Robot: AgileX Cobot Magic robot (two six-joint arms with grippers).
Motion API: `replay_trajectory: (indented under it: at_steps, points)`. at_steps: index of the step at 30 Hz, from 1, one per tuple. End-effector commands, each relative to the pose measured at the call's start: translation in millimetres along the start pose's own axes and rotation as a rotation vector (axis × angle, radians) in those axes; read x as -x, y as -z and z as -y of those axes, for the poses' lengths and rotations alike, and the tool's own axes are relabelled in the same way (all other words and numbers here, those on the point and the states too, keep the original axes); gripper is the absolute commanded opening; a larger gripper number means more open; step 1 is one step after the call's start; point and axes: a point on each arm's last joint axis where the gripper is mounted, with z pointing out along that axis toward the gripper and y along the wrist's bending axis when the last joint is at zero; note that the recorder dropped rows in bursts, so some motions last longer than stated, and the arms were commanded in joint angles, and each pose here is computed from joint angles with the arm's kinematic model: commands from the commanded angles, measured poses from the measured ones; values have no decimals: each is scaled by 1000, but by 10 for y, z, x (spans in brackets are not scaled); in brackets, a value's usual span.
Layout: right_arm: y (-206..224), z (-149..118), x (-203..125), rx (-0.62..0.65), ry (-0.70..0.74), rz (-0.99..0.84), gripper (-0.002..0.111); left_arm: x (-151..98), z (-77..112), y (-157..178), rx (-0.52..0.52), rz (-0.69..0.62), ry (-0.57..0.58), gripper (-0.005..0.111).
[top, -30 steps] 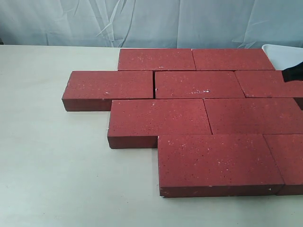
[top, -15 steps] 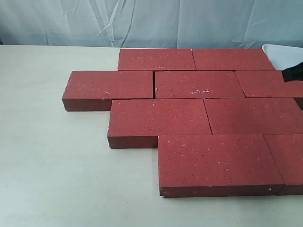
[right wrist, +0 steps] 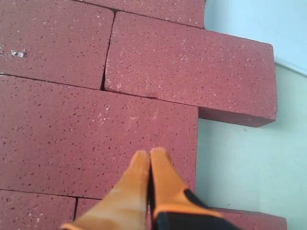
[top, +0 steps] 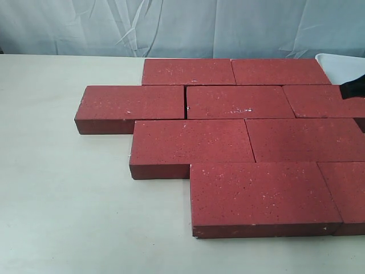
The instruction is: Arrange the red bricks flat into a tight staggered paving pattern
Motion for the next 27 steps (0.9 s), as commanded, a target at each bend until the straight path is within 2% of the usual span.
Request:
replay_trajectory:
  at_steps: [1, 6, 18, 27]
  points:
    - [16, 17, 4, -7, -4, 13, -1, -325, 12, 152, 30, -3, 41, 0]
    - [16, 16, 5, -6, -5, 13, -1, -657, 27, 304, 76, 5, 23, 0]
    - [16, 16, 5, -6, -5, 13, -1, -1240, 98, 235, 81, -131, 40, 0]
    - [16, 16, 3, -6, -5, 11, -1, -1269, 109, 232, 78, -138, 96, 0]
